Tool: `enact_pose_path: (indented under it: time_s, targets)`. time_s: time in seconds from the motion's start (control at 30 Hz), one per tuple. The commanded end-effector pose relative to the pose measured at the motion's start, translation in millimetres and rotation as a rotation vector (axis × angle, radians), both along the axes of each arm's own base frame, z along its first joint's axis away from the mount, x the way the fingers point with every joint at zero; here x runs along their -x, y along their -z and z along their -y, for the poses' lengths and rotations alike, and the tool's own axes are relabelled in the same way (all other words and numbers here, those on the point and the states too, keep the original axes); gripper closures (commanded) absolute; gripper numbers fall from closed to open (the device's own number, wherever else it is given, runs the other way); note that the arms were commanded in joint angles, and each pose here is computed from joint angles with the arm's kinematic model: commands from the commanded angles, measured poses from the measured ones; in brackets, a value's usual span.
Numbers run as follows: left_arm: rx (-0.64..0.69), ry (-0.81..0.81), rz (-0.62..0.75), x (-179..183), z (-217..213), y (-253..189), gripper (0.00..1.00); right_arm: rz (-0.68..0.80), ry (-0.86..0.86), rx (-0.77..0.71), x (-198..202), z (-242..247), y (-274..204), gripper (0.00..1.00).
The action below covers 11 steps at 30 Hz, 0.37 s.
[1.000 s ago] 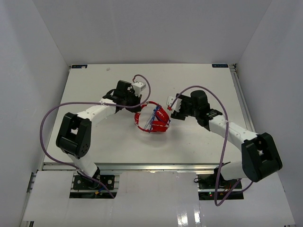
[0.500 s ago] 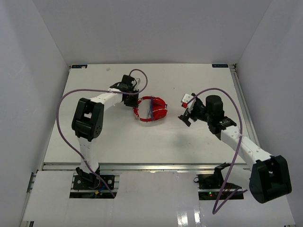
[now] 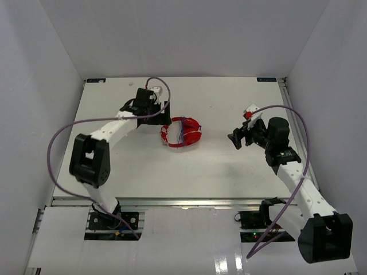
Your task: Wrap the headphones
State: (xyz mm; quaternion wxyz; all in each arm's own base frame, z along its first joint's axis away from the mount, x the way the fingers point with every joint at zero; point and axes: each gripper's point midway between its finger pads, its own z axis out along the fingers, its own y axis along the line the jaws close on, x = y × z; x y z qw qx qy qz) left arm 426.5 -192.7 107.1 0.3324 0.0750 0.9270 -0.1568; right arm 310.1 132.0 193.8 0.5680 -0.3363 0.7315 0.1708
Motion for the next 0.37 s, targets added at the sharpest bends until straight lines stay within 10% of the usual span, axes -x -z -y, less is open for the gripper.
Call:
enact_pose_path:
  time_s: [0.0, 0.33]
  targets:
    - [0.170, 0.109, 0.299, 45, 3, -111, 0.02, -0.099, 0.280, -0.089, 1, 34, 5, 0.10]
    - [0.282, 0.256, 0.596, 166, -23, -119, 0.02, -0.076, 0.547, -0.110, 15, 78, 0, 0.10]
